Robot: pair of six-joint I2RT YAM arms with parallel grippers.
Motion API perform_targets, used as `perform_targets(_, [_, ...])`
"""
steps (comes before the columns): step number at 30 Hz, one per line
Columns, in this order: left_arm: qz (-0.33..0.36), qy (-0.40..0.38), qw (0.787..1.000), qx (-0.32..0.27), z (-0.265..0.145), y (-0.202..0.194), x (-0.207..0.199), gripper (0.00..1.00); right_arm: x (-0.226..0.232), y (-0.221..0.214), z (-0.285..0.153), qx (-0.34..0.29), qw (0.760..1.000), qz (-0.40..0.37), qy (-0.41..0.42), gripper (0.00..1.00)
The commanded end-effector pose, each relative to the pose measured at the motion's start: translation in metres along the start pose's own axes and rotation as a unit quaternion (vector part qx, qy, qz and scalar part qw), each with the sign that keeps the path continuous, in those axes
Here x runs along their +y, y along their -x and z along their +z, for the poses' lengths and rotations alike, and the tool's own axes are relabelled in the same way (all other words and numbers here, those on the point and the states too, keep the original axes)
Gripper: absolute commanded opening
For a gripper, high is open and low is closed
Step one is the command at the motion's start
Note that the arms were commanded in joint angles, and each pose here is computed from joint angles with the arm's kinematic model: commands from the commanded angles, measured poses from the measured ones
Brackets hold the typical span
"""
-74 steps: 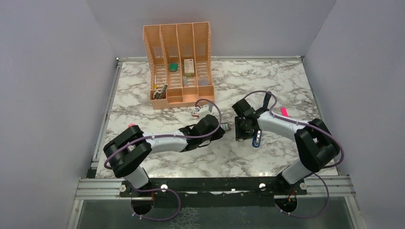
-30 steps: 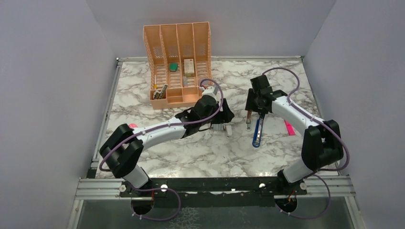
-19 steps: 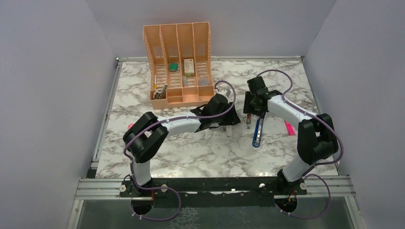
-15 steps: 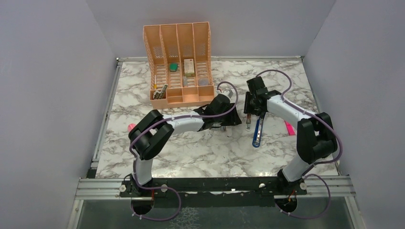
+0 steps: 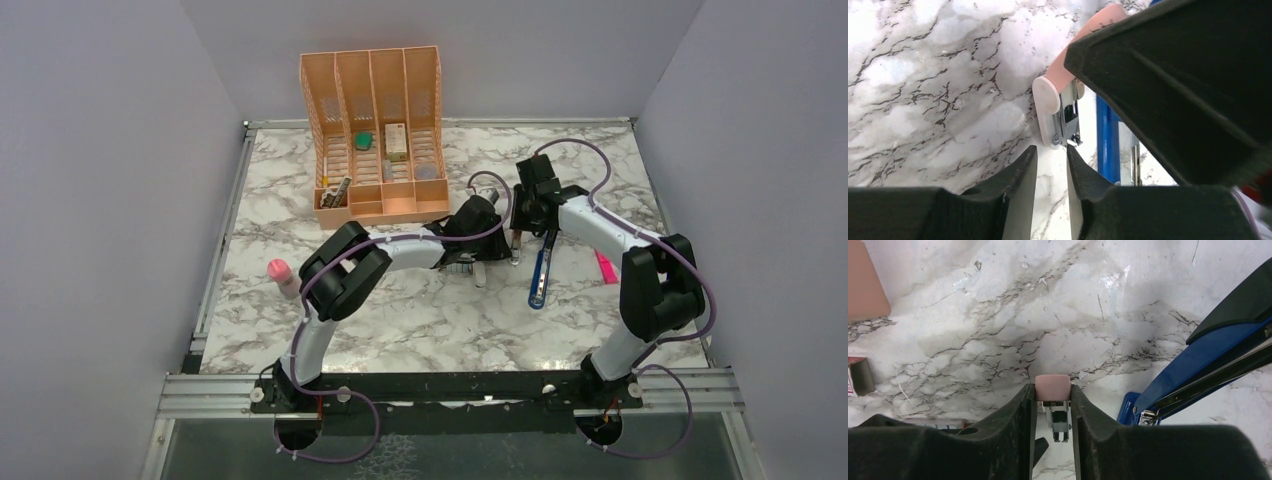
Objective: Load the staples into the stapler
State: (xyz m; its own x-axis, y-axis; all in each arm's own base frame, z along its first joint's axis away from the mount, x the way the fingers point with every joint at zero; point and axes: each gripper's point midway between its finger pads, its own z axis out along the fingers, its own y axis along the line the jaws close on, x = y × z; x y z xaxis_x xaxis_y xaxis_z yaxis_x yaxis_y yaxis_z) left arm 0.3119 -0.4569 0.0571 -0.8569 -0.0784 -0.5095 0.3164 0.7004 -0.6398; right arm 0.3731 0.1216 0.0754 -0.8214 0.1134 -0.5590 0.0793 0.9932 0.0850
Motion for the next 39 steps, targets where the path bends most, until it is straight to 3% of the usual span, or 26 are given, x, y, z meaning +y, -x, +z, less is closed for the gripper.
perform_targets(1, [0.002,0.016,1.000,0.006,0.013,0.000,0.009,0.27,0.003,0.020,0.000,-0.030,0.999,0.014,-0.002,0.32])
perform_targets(9, [-0.001,0.049,0.999,0.001,0.026,-0.003,0.029,0.18,0.003,0.018,0.002,-0.028,1.000,0.012,0.000,0.32])
perform_targets(21, [-0.020,0.037,0.999,0.018,0.038,-0.013,0.031,0.15,0.009,0.009,0.003,-0.011,1.000,0.010,0.018,0.31])
perform_targets(29, [-0.035,0.075,0.996,0.018,0.044,-0.018,0.050,0.01,0.008,-0.020,-0.004,0.043,0.999,0.004,0.030,0.24])
perform_targets(39, [-0.029,0.083,0.996,0.011,0.046,-0.014,0.051,0.00,0.010,-0.045,-0.017,0.067,0.997,-0.001,0.039,0.22])
